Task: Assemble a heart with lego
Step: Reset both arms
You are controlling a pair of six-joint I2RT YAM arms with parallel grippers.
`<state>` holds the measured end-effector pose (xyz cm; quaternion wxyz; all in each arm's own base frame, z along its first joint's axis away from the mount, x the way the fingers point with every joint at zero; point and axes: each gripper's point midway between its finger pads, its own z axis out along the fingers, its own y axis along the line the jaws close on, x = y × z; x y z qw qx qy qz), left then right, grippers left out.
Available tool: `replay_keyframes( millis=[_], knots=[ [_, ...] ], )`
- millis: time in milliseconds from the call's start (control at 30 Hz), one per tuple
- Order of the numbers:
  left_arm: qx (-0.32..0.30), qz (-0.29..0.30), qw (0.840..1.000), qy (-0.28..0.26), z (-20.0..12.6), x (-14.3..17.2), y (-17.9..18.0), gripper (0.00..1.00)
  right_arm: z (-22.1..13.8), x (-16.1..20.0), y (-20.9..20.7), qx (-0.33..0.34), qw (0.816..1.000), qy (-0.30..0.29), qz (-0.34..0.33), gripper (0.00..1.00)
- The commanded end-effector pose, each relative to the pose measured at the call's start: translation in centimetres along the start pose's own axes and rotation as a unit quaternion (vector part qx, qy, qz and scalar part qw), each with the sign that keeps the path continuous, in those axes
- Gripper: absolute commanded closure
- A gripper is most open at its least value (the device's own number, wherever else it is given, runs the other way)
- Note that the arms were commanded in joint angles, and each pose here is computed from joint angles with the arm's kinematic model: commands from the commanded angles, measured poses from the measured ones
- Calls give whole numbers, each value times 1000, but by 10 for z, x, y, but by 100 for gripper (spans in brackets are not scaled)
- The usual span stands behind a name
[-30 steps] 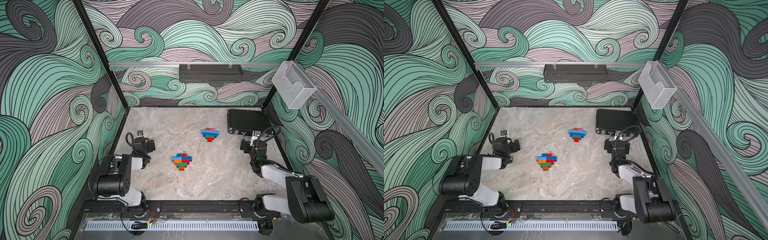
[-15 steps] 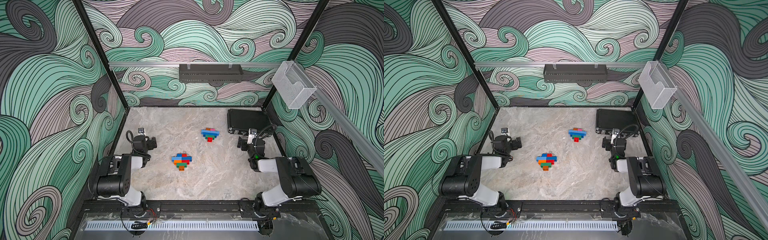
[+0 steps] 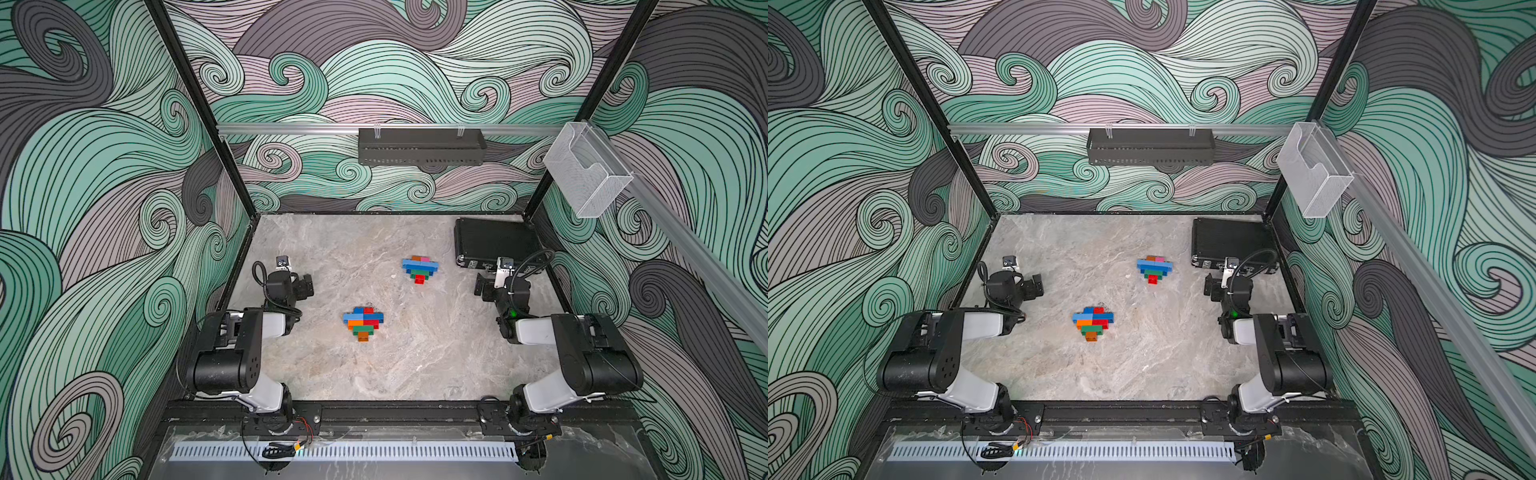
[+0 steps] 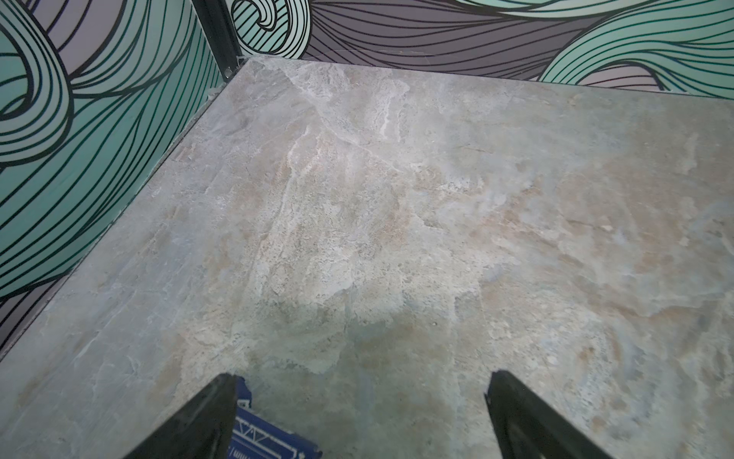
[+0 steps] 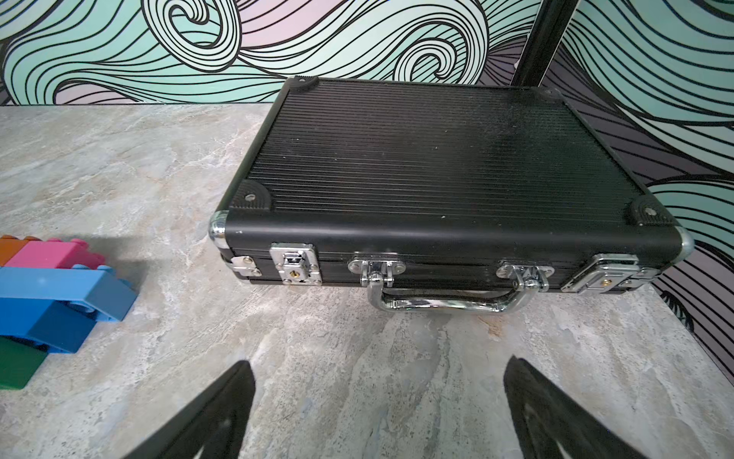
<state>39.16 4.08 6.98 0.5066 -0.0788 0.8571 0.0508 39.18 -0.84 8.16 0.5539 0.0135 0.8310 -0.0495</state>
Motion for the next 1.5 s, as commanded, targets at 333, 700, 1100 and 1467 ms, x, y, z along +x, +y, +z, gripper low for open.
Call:
replay_keyframes(
  millis=[333, 700, 1100, 1467],
  knots=[
    [-1, 0, 1000, -19, 0, -17, 0, 1, 1, -13, 2, -4, 1000, -16, 6, 1],
    [-45, -8, 999, -27, -3, -16, 11, 1, 1, -13, 3, -5, 1000, -18, 4, 1],
    [-45, -9, 999, -29, -4, -17, 10, 1, 0, -13, 1, -2, 1000, -19, 6, 1],
    [-45, -9, 999, -29, -4, -17, 10, 1, 0, -13, 2, -3, 1000, -18, 4, 1]
  ],
)
